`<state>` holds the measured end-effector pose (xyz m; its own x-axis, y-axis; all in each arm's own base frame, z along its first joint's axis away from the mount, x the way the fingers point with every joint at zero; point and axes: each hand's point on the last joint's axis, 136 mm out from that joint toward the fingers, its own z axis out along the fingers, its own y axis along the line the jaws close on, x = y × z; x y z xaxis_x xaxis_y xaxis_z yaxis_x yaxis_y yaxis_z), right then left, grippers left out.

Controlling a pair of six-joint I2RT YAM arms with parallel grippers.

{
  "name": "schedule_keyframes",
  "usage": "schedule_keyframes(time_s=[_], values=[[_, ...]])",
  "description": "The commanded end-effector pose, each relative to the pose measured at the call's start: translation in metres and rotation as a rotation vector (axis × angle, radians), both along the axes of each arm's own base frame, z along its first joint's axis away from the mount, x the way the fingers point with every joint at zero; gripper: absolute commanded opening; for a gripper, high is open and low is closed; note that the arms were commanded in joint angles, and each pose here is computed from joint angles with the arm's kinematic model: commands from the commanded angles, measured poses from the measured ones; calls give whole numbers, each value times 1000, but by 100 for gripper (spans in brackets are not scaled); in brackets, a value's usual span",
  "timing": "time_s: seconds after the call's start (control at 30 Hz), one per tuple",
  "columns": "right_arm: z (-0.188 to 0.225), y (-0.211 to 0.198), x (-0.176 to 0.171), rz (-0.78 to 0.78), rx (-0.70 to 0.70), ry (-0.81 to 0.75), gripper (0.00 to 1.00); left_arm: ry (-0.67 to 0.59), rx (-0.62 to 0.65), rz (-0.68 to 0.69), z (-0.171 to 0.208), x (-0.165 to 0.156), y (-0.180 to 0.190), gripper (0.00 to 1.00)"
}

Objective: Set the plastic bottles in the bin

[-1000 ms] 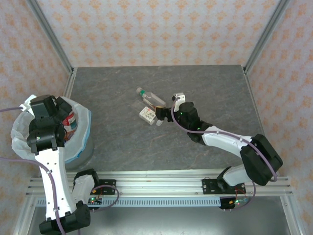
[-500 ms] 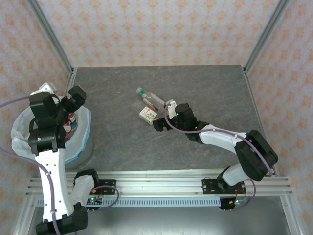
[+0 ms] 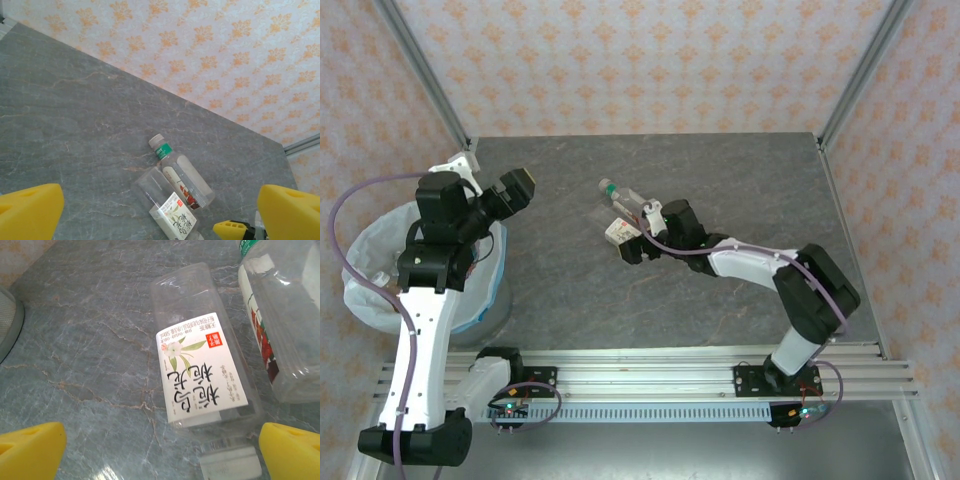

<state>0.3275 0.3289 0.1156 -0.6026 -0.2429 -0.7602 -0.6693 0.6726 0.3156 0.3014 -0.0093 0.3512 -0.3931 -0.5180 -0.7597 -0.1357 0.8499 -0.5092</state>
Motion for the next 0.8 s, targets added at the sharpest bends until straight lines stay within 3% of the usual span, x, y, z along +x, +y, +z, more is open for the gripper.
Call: schedule_keyframes(time_s=[0.0,0.13,0.53,0.77], values=[[-3,8,7,-1,11,33,100,-26,7,18,5,4,2,100],[-15,2,22,-72,-47,21,99,-19,19,17,2,2,2,100],[-56,5,37,-60,-224,71,100,0,33,7,-6,4,2,100],[-74,15,35,-9,-250,109,97,9,41,1,-9,5,2,100]])
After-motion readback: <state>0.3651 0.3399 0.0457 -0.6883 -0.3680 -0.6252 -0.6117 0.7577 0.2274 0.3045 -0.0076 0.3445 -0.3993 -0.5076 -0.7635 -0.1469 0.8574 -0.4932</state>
